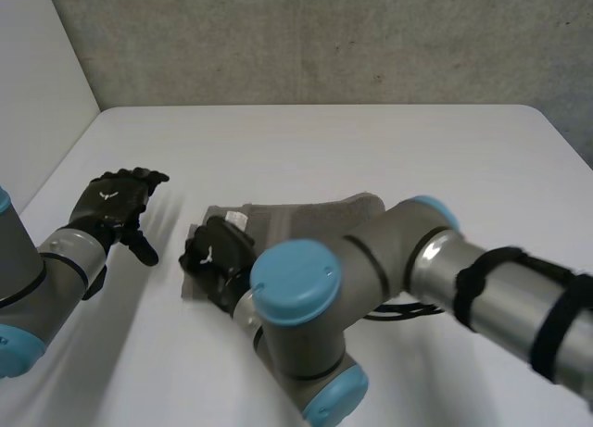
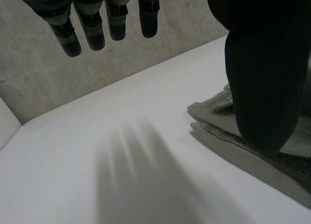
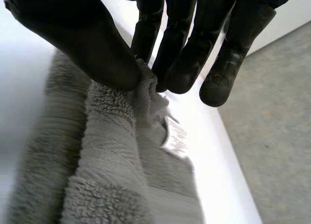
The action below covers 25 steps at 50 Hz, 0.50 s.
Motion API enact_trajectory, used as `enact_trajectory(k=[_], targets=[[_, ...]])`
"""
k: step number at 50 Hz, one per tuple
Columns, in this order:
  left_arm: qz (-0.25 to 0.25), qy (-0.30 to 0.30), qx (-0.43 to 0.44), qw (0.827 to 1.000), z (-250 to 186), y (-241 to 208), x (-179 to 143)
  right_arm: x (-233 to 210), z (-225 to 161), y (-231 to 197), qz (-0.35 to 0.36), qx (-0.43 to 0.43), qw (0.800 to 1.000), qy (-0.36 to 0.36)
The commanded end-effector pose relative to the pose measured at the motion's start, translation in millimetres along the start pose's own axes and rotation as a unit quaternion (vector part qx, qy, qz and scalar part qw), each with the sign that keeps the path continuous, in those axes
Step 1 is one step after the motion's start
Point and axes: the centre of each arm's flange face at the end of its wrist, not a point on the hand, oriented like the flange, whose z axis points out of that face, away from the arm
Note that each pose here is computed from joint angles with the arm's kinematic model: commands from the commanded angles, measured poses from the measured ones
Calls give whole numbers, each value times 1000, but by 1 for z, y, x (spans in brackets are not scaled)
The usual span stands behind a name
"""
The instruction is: Fold the laundry
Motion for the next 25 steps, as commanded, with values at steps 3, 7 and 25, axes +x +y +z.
enact_trajectory(k=[3,7,25], targets=[[0,0,1,1000,-1,1,1,-11,6,-1,50,10,999,-14],[1,1,2,1000,-1,0,1,-11,4,-5,71,18,997,-26],[2,7,2,1000,-5,3,7,86,-67,7,192,-91,977,8]])
